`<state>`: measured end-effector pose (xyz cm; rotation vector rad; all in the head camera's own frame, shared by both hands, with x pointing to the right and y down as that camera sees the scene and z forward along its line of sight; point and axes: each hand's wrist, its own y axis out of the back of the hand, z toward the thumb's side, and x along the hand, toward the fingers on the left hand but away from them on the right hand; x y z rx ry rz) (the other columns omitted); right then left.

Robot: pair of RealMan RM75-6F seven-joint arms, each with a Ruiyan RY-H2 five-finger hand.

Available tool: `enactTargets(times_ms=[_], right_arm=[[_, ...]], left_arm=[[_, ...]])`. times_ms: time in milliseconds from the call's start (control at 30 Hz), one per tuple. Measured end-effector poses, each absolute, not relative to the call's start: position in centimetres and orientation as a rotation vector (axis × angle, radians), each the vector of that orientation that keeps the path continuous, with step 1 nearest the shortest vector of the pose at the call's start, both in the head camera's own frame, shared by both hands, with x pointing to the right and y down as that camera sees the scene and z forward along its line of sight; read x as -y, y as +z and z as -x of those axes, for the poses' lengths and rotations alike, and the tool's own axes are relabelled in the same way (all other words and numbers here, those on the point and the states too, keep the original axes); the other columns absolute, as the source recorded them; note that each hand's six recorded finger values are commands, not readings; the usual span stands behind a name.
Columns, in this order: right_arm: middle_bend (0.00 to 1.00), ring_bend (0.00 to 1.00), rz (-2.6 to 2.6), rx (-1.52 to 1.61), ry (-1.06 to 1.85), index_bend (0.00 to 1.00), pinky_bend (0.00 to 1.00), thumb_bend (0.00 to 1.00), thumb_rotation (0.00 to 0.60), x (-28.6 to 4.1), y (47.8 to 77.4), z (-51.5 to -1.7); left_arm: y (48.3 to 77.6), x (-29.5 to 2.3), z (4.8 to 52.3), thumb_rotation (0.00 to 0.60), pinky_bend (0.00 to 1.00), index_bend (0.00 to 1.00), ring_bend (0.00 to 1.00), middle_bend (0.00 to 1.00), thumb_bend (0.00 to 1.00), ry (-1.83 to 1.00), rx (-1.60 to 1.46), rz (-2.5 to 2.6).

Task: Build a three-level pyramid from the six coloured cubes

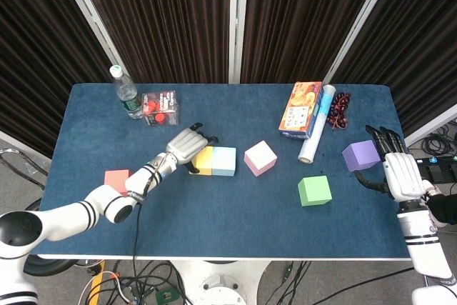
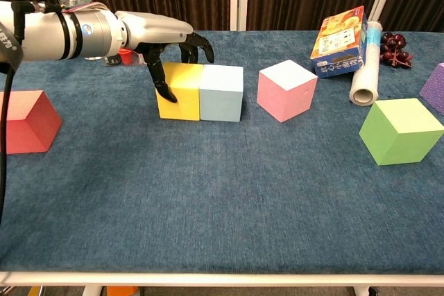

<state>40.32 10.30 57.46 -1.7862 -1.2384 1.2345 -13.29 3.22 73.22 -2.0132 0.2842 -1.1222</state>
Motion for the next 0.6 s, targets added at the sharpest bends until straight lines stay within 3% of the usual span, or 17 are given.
enactTargets(times_ms=[600], right_arm=[[0.12, 0.0, 1.781, 1.243, 1.235, 0.0, 0.0, 0.2, 0.6, -10.45, 57.28, -40.51]], left_arm=[[73.52, -3.08, 13.47, 0.6, 0.08, 0.19, 0.28, 0.39, 0.17, -1.145, -0.288, 1.998]])
